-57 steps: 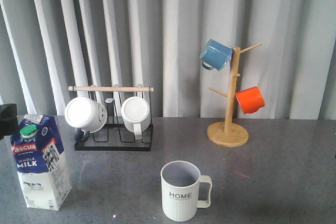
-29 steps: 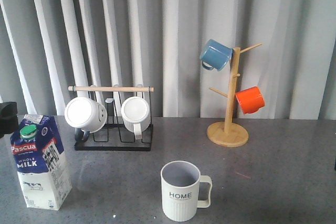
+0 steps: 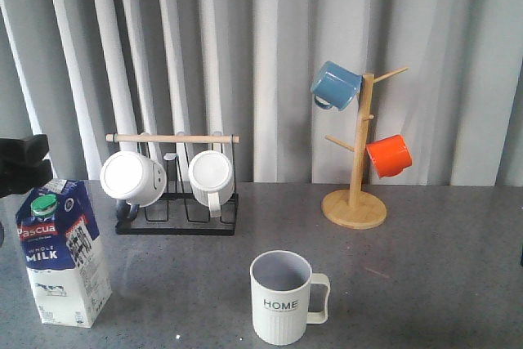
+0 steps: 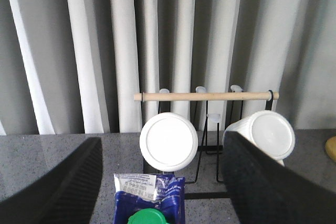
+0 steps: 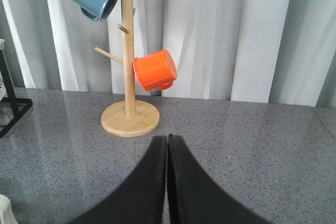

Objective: Place milk next to cup
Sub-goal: 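Lower the left gripper onto the milk carton top and grasp it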

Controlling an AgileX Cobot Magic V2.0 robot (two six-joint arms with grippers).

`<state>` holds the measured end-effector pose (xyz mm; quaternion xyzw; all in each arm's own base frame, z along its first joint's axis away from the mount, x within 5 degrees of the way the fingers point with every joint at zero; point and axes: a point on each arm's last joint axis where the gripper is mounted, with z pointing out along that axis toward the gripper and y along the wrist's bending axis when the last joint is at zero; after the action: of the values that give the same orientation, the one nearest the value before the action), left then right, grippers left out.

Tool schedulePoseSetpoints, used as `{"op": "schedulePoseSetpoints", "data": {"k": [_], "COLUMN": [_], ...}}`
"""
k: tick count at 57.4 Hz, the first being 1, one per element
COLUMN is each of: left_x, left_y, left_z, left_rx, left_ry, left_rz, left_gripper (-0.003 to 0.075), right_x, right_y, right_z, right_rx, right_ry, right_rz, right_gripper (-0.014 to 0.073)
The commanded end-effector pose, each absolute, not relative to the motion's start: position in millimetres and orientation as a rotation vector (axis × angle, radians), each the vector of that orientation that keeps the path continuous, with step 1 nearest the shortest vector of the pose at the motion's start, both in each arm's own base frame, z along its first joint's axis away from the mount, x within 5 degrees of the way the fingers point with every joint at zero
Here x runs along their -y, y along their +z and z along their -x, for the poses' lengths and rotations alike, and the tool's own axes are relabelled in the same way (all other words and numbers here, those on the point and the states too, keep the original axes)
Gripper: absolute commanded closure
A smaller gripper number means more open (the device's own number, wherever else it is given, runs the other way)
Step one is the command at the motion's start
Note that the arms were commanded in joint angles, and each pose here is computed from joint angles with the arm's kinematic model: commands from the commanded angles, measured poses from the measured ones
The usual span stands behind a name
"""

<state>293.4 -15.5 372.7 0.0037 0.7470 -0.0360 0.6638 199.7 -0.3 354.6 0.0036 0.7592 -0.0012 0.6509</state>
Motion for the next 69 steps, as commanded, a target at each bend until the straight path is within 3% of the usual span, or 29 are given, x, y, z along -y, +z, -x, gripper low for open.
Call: {"op": "schedulePoseSetpoints", "data": {"k": [1, 22, 69], "left_x": [15.4, 12.1, 12.4], "left_y": [389.6, 356.1, 320.2], "left_z": [-301.8, -334.2, -351.6], "left_rx": [-1.593, -1.703, -1.857], "left_ry": [-0.101, -0.087, -0.075], "left_rz": [-0.001, 0.013, 0.024], "left_gripper": [0.0260, 0.0260, 0.0260], "right_x": [0.6, 0.6, 0.6], "right_y": [374.2, 374.2, 374.2], "right_z": [-198.2, -198.2, -198.2], "right_rx": [-1.615, -1.615, -1.615], "right_ry": [-0.003, -0.003, -0.003], "right_rz": [-0.001, -0.001, -0.001], "right_gripper": [0.0603, 0.0603, 0.0603]}}
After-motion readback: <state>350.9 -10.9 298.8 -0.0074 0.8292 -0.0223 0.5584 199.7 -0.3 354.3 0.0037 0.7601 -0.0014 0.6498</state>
